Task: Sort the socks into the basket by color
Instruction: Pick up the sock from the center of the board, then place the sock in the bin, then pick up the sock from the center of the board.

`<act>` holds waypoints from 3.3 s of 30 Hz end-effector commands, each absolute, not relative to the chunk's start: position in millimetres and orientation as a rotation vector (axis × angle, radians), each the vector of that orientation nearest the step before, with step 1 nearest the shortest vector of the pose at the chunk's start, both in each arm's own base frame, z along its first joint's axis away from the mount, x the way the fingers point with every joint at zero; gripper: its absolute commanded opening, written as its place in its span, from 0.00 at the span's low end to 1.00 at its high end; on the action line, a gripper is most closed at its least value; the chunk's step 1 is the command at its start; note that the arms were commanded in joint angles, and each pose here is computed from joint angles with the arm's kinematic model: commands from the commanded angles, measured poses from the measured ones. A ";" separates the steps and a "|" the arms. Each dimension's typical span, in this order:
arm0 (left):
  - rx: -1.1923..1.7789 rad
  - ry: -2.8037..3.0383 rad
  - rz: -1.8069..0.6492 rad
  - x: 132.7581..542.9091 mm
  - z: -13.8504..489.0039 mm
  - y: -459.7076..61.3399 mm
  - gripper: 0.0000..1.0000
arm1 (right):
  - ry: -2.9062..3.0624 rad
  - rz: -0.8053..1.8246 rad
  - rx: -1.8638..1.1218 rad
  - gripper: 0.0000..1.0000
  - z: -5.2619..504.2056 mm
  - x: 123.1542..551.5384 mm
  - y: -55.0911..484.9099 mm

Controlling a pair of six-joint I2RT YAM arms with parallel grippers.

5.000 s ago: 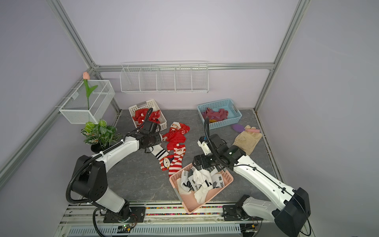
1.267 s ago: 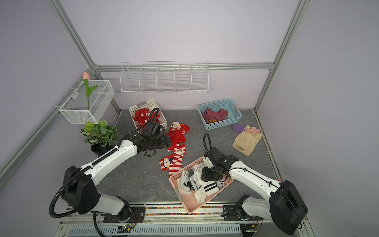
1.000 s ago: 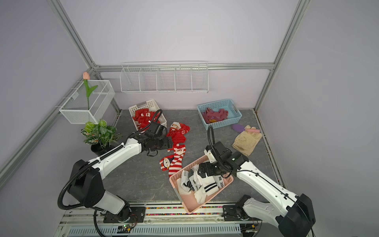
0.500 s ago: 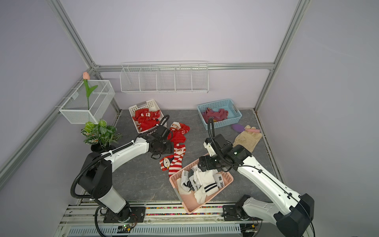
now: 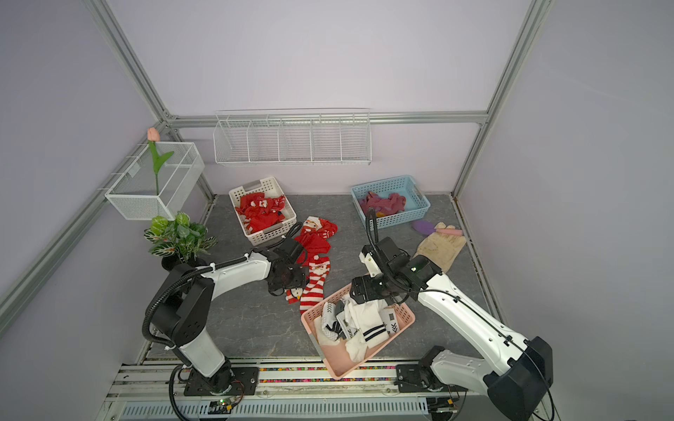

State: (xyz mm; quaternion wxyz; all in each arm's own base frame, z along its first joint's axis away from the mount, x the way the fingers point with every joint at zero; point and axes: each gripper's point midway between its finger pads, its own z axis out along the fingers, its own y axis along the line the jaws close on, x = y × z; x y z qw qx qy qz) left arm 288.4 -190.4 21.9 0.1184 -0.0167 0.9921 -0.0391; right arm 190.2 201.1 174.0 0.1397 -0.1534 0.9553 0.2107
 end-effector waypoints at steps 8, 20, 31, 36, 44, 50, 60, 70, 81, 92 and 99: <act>-0.092 2.941 -0.152 280.4 -7.0 -195.9 0.65 | 2.754 0.636 -0.478 0.89 172.0 193.7 207.8; -0.080 2.756 -0.231 293.0 65.1 -192.7 0.00 | 2.727 0.657 -0.470 0.89 178.4 200.6 214.1; -0.130 2.549 -0.408 298.0 168.7 -190.4 0.00 | 2.689 0.727 -0.473 0.89 183.0 208.1 227.6; -0.210 2.435 -0.503 301.2 204.2 -180.5 0.00 | 2.669 0.757 -0.483 0.89 186.8 211.7 233.5; -0.286 2.298 -0.528 316.2 248.8 -161.4 0.00 | 2.636 0.788 -0.507 0.89 193.7 217.1 241.8; -0.317 2.257 -0.451 351.8 259.6 -146.6 0.00 | 2.599 0.798 -0.534 0.89 202.2 222.7 246.8; -0.405 2.171 -0.254 451.4 263.7 -98.7 0.00 | 2.561 0.817 -0.617 0.89 216.4 234.1 261.3; -0.459 2.196 -0.164 541.2 230.7 -61.5 0.00 | 2.549 0.814 -0.696 0.88 211.6 263.6 288.9; -0.519 2.409 -0.170 560.0 137.0 -62.9 0.00 | 2.601 0.817 -0.727 0.88 185.1 302.3 323.6; -0.515 2.459 -0.192 538.1 112.8 -65.3 0.48 | 2.654 0.806 -0.755 0.88 150.8 322.7 349.4; -0.501 2.401 -0.248 522.2 140.3 -67.8 0.64 | 2.700 0.735 -0.858 0.88 126.5 312.7 361.4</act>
